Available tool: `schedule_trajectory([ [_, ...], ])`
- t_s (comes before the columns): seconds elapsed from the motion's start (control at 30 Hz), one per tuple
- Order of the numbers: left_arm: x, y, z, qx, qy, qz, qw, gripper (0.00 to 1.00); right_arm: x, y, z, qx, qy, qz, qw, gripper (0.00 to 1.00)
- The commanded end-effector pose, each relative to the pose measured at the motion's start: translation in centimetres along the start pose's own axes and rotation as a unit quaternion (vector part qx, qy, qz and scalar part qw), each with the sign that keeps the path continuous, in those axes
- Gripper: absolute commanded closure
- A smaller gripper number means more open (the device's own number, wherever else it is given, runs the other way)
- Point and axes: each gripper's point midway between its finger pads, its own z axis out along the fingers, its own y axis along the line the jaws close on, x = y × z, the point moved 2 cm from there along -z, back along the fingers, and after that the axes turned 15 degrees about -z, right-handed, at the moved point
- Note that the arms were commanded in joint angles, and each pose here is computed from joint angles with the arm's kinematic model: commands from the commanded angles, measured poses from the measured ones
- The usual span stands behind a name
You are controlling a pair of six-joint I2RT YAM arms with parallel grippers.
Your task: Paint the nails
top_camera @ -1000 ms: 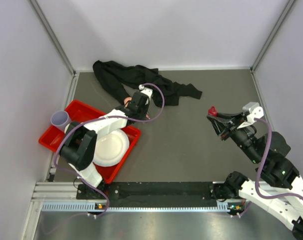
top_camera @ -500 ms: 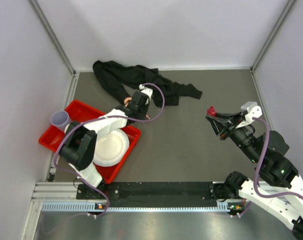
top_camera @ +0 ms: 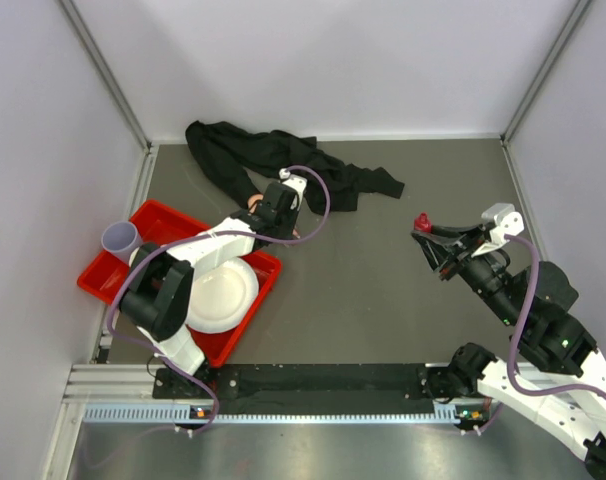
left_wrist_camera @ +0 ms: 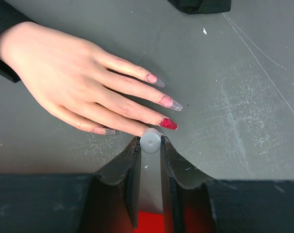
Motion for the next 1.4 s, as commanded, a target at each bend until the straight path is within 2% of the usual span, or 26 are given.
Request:
schedule_trajectory([
  [0.0,-1.9,-1.1,-0.6,0.021,-0.024,-0.006,0.999,1.0,-0.7,-0.1,0.1,0.001,-0.012,0.004,1.0,1.0],
  [1.37,-0.1,-1.3,0.2,0.016,0.006,0.002,1.0,1.0,-0.6,0.0,0.2,-0.002,-0.011,0.005,1.0,1.0],
])
